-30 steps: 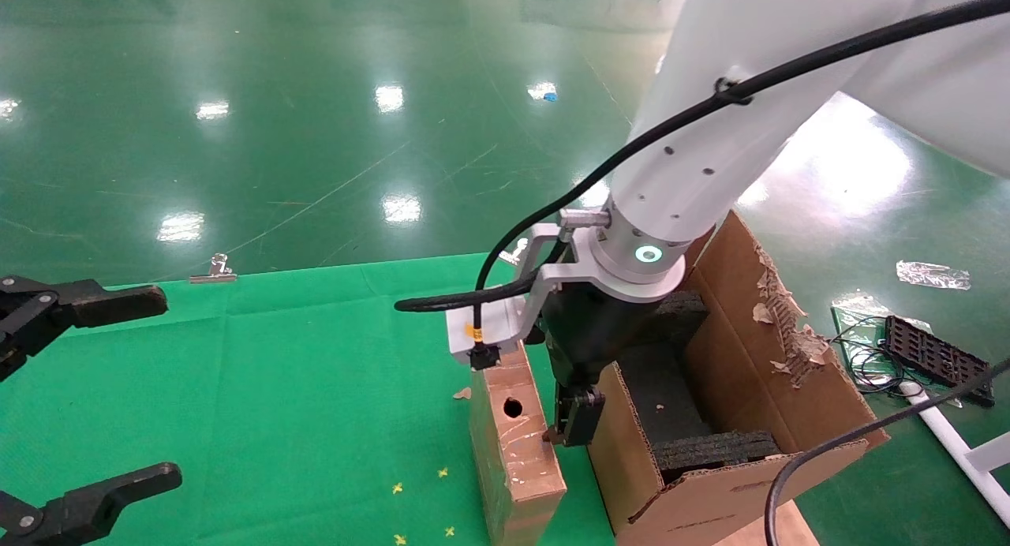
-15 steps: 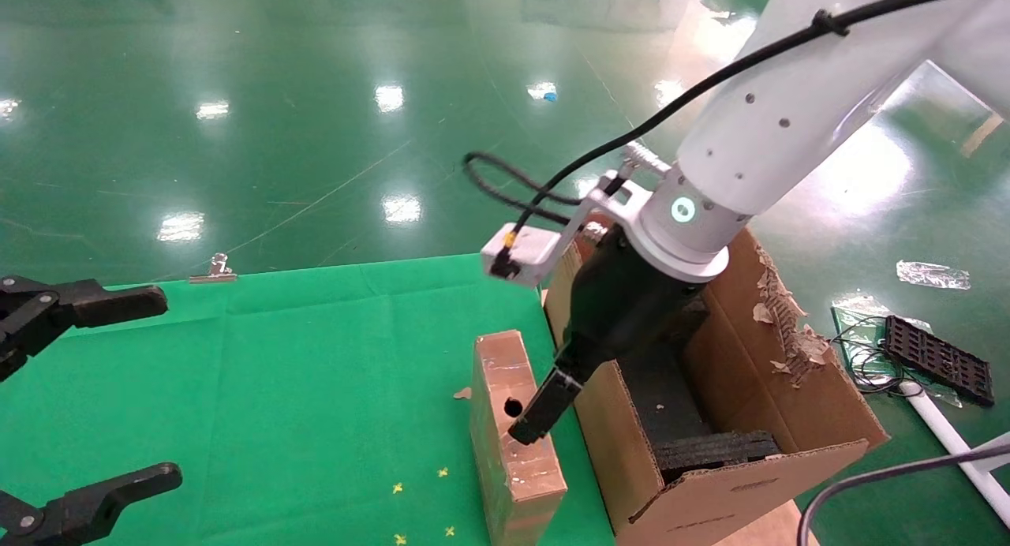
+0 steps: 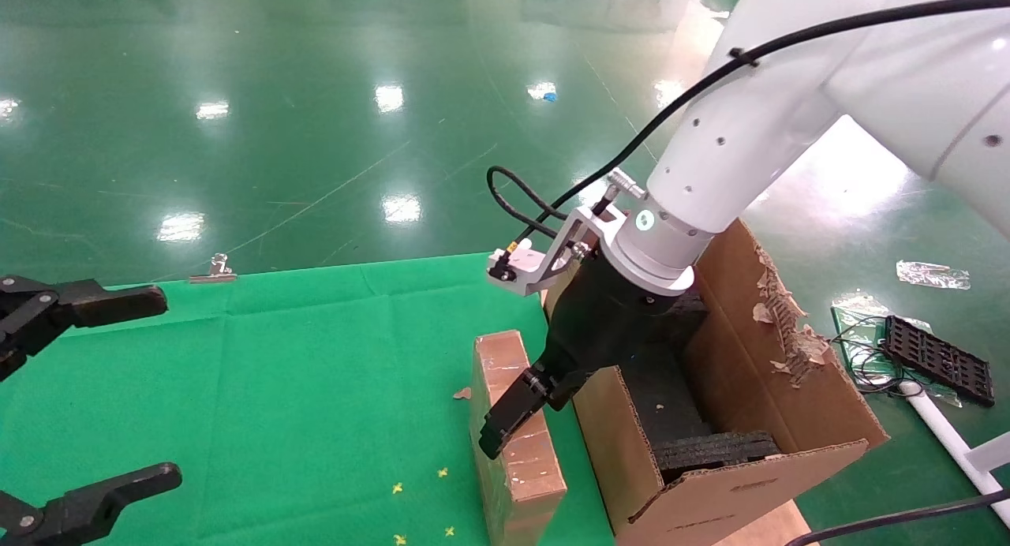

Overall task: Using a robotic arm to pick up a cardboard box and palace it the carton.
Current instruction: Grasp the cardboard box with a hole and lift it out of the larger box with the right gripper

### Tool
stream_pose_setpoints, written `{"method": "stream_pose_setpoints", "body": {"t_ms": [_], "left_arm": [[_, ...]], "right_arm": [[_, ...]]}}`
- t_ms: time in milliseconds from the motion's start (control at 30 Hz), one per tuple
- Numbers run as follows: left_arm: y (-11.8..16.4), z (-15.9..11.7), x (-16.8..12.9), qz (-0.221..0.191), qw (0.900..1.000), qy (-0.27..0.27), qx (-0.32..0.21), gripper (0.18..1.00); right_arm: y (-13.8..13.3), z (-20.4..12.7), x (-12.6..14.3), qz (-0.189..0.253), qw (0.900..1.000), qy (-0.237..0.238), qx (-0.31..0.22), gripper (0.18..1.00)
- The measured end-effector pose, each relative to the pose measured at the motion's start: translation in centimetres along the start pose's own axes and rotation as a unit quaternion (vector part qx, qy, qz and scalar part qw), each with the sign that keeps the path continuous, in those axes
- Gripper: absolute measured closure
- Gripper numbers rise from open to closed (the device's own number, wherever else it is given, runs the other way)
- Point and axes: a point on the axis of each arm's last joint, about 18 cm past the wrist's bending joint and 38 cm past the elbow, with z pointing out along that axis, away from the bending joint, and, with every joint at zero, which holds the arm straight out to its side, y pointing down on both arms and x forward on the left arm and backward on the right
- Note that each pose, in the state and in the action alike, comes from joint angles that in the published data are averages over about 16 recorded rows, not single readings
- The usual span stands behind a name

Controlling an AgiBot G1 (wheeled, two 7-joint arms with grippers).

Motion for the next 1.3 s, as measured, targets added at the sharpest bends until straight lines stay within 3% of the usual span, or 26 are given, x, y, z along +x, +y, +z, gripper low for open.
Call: {"method": "stream_pose_setpoints", "body": {"t_ms": [533,733,1000,1300], "left_arm": [[0.0,0.0,0.0,0.000,1.0000,0.000,0.000,0.184],[0.0,0.0,0.0,0.000,1.0000,0.000,0.000,0.193],[0.0,0.0,0.0,0.000,1.0000,0.000,0.000,0.235],[0.0,0.0,0.0,0.000,1.0000,0.000,0.000,0.365]], "right_arm": [[-0.5,1.7,0.2,-0.001,1.000,0.019,-0.024,0.194],[-0.3,1.8,0.4,0.000,0.999,0.025,-0.029,0.235],[0.0,1.9,0.6,0.001,0.999,0.032,-0.033,0.350],[0.0,0.8,0.8,-0.024,0.999,0.029,-0.005,0.541]]}}
